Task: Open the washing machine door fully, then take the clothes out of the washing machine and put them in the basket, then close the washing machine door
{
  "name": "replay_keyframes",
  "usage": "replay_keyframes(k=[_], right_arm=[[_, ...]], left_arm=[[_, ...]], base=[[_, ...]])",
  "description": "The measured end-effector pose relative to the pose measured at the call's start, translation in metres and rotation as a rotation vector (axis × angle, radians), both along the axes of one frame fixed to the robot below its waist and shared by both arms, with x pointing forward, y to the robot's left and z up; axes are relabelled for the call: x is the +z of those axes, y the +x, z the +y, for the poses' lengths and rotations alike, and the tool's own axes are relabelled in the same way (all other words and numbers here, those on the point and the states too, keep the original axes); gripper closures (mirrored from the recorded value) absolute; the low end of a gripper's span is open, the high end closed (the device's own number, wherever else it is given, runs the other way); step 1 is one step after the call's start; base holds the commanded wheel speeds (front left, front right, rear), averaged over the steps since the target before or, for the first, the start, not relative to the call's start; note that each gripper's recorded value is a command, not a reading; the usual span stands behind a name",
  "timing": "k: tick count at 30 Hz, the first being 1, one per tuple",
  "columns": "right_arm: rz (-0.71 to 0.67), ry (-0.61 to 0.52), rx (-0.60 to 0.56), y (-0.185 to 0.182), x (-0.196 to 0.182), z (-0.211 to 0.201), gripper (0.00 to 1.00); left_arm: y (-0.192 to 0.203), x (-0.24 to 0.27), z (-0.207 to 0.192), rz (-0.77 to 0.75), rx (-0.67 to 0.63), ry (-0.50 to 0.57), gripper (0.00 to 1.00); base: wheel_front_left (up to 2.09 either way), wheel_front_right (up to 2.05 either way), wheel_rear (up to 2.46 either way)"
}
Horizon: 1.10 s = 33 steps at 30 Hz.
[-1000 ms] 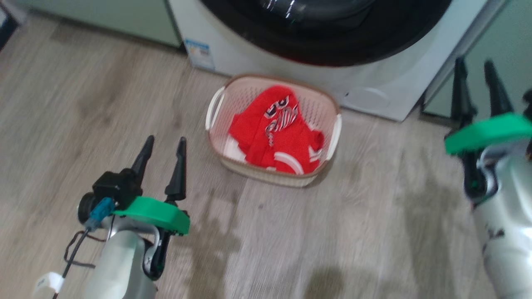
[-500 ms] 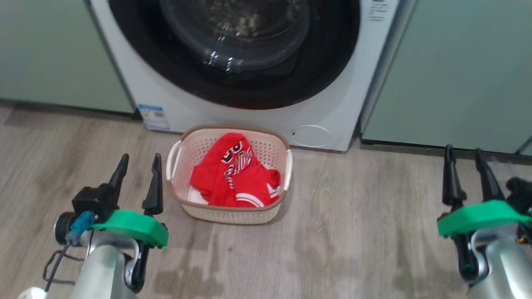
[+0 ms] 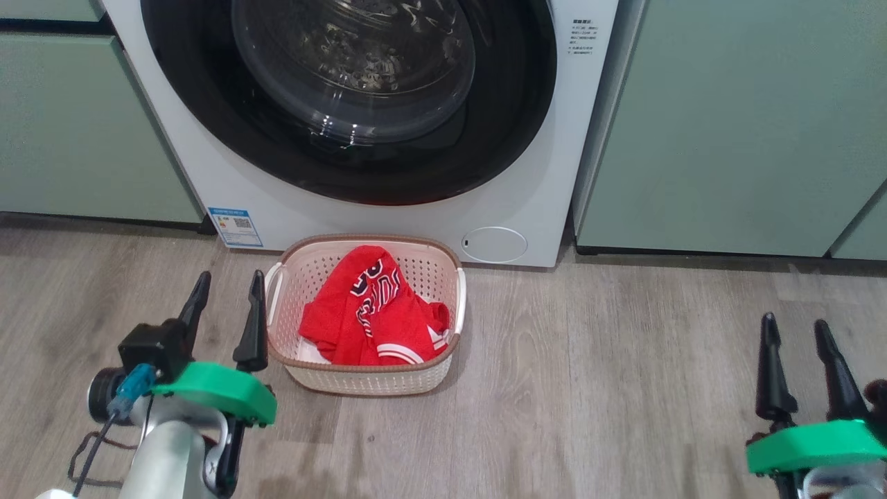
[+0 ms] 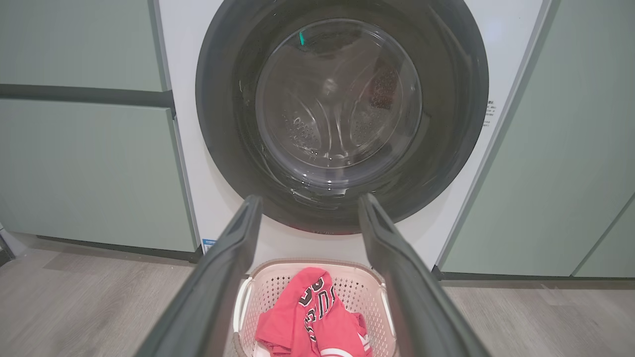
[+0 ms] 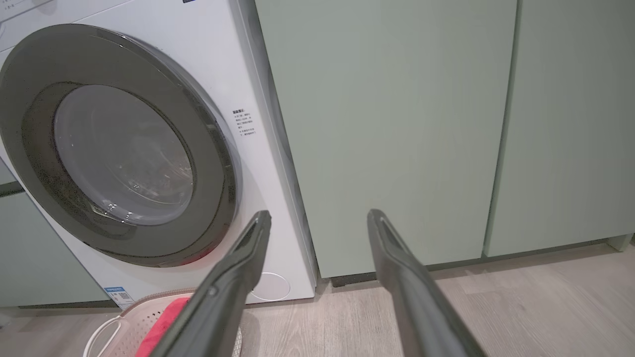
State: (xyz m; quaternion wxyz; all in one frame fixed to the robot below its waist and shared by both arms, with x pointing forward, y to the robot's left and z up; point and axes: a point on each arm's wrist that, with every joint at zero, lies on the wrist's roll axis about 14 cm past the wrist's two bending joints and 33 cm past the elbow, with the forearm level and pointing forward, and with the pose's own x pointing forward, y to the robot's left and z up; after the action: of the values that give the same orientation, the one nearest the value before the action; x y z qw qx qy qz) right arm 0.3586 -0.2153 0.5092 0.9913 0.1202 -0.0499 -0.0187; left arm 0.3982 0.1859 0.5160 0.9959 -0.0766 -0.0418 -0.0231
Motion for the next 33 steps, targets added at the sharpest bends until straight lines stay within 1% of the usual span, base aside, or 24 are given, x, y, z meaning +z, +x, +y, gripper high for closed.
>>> replay_keyframes(k=[8,33], right_arm=[[-0.005,0.005,-0.069,-0.009,0.001,-0.019,0.00],[-0.011,0.011,-0.083,-0.012,0.002,-0.021,0.00]], left_arm=[[0.001,-0.011,-0.004,0.034,-0.009,0.010,0.00],[-0.002,-0.026,-0.009,0.085,-0.024,0.005,0.00]], base=[[0.00,0.00,0.00],[0.00,0.00,0.00]])
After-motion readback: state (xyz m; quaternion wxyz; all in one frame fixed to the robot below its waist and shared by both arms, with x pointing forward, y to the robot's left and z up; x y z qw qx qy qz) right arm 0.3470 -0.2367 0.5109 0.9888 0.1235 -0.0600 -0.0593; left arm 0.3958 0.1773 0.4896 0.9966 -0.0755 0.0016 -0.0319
